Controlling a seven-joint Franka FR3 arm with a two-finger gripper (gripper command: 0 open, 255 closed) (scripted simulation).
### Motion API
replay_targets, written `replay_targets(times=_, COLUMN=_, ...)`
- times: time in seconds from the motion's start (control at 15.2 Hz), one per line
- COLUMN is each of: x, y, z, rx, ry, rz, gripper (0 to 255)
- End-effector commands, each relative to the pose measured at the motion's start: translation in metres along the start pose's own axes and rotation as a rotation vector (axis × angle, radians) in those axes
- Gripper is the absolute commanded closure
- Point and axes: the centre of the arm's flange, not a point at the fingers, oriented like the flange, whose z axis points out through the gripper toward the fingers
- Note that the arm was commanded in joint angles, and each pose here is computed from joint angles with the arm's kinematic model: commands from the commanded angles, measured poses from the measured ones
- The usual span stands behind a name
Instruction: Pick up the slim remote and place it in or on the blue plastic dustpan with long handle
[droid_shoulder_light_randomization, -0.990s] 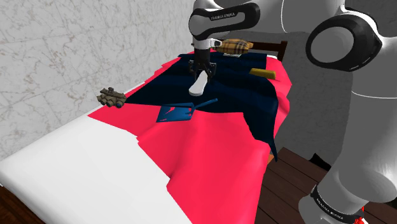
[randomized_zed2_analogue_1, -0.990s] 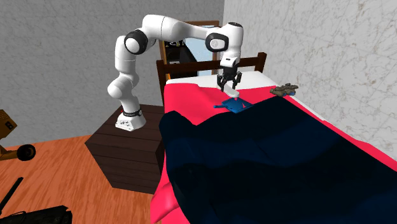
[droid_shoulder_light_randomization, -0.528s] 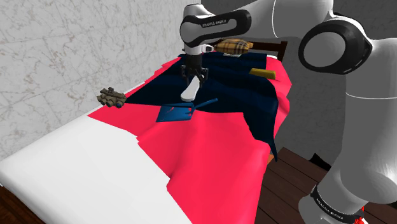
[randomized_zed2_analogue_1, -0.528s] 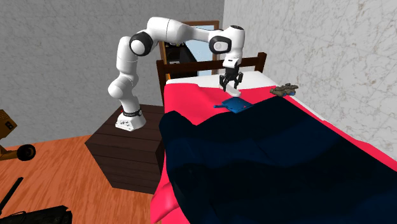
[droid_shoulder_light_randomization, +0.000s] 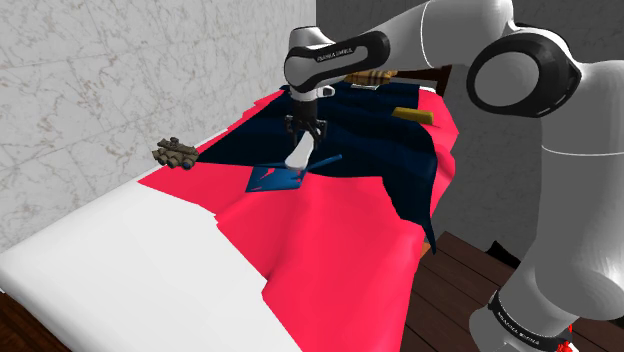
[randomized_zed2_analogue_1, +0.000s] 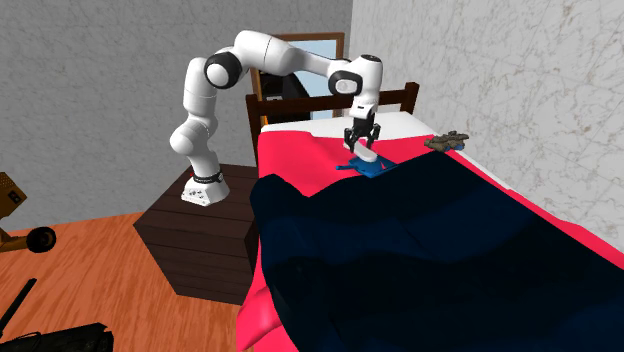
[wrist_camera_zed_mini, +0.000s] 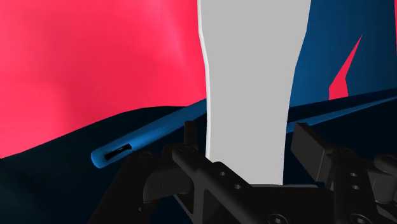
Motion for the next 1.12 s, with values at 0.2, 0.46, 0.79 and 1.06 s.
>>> replay_targets(times=0.2, x=0.000, y=0.000, z=0.015, rx=0.001, ry=0.000, rz=0.000, gripper=255)
replay_targets(times=0.46, x=0.000, y=0.000, z=0.015, rx=0.001, ry=0.000, rz=0.000, gripper=255)
replay_targets(times=0.79, x=0.000, y=0.000, z=0.015, rx=0.001, ry=0.000, rz=0.000, gripper=0)
replay_targets(times=1.06, x=0.000, y=0.000, z=0.002, rx=0.001, ry=0.000, rz=0.000, gripper=0)
